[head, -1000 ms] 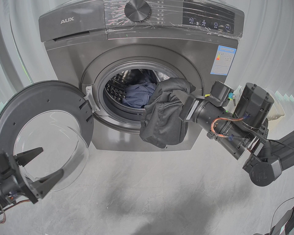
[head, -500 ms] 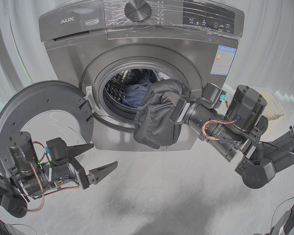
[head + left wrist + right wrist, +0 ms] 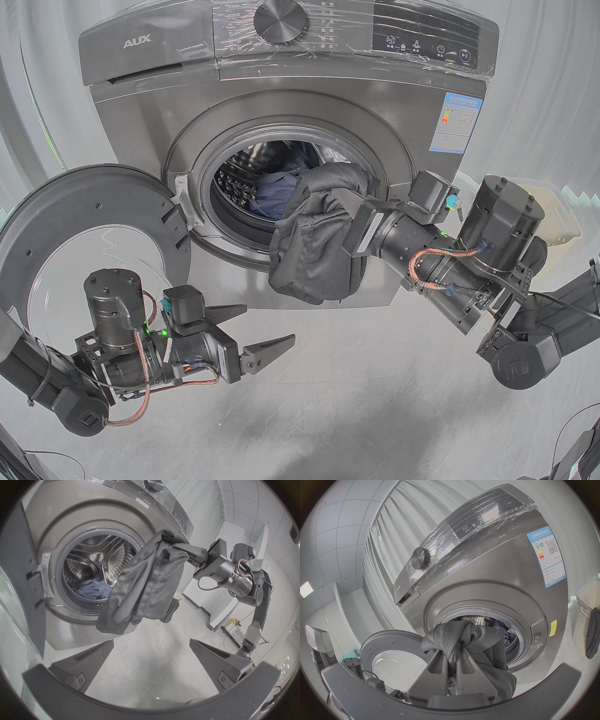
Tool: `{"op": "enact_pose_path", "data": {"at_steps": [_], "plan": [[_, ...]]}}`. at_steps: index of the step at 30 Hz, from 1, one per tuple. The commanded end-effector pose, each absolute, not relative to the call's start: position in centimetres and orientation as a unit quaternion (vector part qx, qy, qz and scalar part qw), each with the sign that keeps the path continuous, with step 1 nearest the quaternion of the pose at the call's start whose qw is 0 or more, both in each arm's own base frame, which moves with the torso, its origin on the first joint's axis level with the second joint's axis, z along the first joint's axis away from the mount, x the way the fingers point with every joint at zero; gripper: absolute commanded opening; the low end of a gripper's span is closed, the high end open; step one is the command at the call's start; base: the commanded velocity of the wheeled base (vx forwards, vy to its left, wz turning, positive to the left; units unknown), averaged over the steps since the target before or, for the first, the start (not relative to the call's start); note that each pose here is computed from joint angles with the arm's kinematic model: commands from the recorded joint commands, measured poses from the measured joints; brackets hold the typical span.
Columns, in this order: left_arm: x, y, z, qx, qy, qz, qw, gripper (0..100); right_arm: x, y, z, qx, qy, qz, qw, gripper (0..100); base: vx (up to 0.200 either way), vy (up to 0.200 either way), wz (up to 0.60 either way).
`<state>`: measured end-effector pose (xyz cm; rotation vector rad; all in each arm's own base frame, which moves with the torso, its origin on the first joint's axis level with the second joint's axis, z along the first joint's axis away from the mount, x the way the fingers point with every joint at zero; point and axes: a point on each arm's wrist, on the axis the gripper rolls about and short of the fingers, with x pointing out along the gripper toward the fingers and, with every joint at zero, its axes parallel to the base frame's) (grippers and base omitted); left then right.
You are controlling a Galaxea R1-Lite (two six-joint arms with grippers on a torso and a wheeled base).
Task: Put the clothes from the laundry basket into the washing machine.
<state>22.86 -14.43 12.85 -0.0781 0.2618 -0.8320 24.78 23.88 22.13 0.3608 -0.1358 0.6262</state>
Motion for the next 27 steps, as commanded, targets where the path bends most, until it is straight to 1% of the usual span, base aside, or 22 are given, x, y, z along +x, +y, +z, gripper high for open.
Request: {"op": "enact_pose_path", "data": {"at_steps": [1,9,14,24,27], "plan": [[23.7,-16.4,12.5,-0.057,0.138,-0.42,0.895,100,24.7,23.9,22.1,0.177,-0.066,0.307,0.933,0,0.0,0.0,0.0],[25.0,-18.2,13.1,-0.093,0.127,-0.43,0.889,100,24.7,23.9,22.1,0.174,-0.067,0.307,0.933,0,0.0,0.0,0.0],[26.1,-19.1,12.7,-0.114,0.132,-0.43,0.886,100,24.7,24.0,22.1,0.174,-0.067,0.307,0.933,0,0.0,0.0,0.0],[28.0,-20.4,11.7,-0.119,0.117,-0.428,0.888,100,24.7,24.0,22.1,0.174,-0.067,0.309,0.933,0,0.0,0.0,0.0],[28.5,-20.8,12.3,-0.123,0.099,-0.432,0.888,100,24.7,24.0,22.1,0.174,-0.066,0.308,0.933,0,0.0,0.0,0.0]]}}
